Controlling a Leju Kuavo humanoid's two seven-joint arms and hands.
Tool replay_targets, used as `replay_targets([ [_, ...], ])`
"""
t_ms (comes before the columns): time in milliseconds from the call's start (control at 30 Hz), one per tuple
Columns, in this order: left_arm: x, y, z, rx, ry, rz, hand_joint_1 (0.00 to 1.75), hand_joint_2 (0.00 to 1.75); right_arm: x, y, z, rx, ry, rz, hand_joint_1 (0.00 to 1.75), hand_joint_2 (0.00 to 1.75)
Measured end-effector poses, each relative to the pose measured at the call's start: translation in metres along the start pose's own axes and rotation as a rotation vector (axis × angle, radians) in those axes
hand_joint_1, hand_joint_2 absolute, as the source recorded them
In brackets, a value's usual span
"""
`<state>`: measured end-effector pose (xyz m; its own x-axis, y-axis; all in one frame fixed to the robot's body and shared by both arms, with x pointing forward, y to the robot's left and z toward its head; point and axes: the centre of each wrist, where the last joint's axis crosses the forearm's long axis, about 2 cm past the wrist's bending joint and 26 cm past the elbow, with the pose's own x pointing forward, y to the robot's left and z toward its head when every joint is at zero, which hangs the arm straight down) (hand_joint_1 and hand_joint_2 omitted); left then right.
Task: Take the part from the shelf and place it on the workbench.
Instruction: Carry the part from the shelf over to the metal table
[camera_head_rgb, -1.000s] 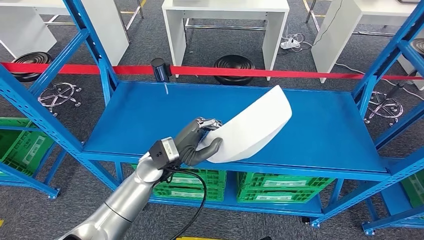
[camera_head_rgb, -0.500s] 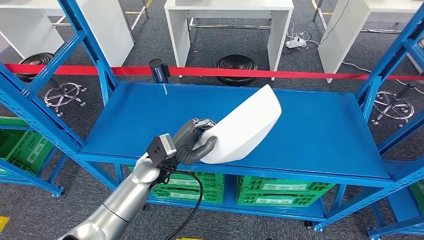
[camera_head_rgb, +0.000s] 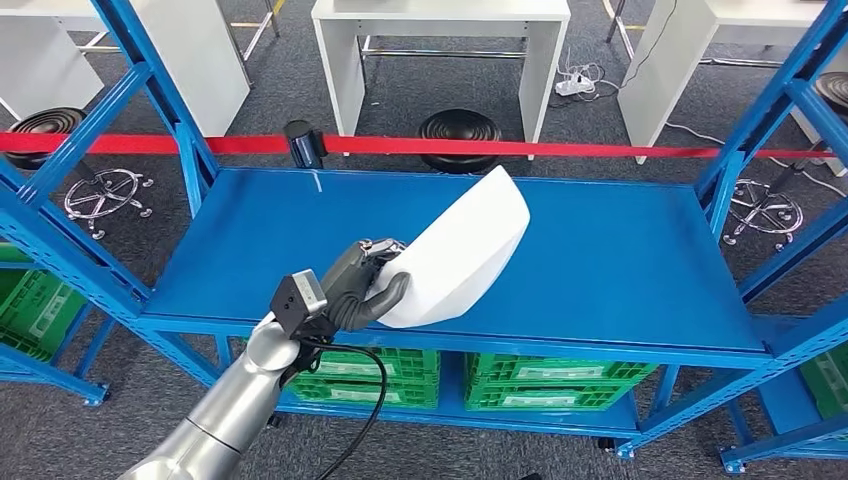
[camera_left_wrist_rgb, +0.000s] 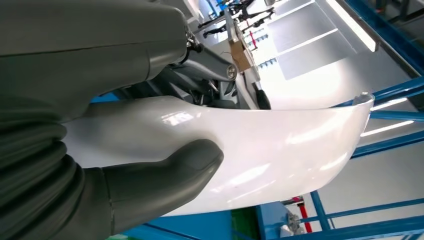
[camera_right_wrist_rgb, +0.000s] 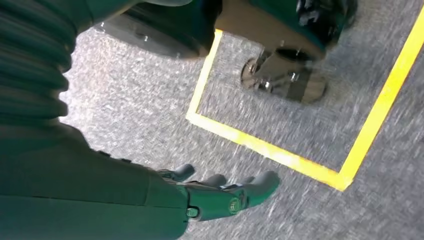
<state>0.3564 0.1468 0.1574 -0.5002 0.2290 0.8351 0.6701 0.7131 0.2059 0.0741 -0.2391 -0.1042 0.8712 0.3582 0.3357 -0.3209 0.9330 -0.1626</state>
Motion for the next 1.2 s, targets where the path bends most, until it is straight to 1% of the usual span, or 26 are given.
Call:
replay_targets([
  [200,0.001,-0.002,-0.003,-0.010,-0.006,0.010,1.75,1.75,-0.002,-0.004,-0.001,-0.008,0.021,-0.046,0.00,1.75],
  [467,0.001,-0.006,-0.009,-0.018,-0.013,0.017,1.75,1.75,-0.005,-0.010,-0.001,-0.027,0.023,-0.037,0.00,1.75],
  [833,0.000,-0.007,-0.011,-0.027,-0.006,0.026,1.75,1.75,-0.011,-0.009,0.000,-0.038,0.039,-0.049,0.00,1.75],
  [1000,0.003,-0.006,-0.018,-0.032,-0.022,0.025,1.75,1.75,-0.013,-0.009,0.000,-0.041,0.040,-0.049,0.00,1.75],
  [1200,0.003,-0.007,-0.021,-0.031,-0.026,0.030,1.75,1.75,-0.014,-0.010,0.000,-0.045,0.044,-0.049,0.00,1.75],
])
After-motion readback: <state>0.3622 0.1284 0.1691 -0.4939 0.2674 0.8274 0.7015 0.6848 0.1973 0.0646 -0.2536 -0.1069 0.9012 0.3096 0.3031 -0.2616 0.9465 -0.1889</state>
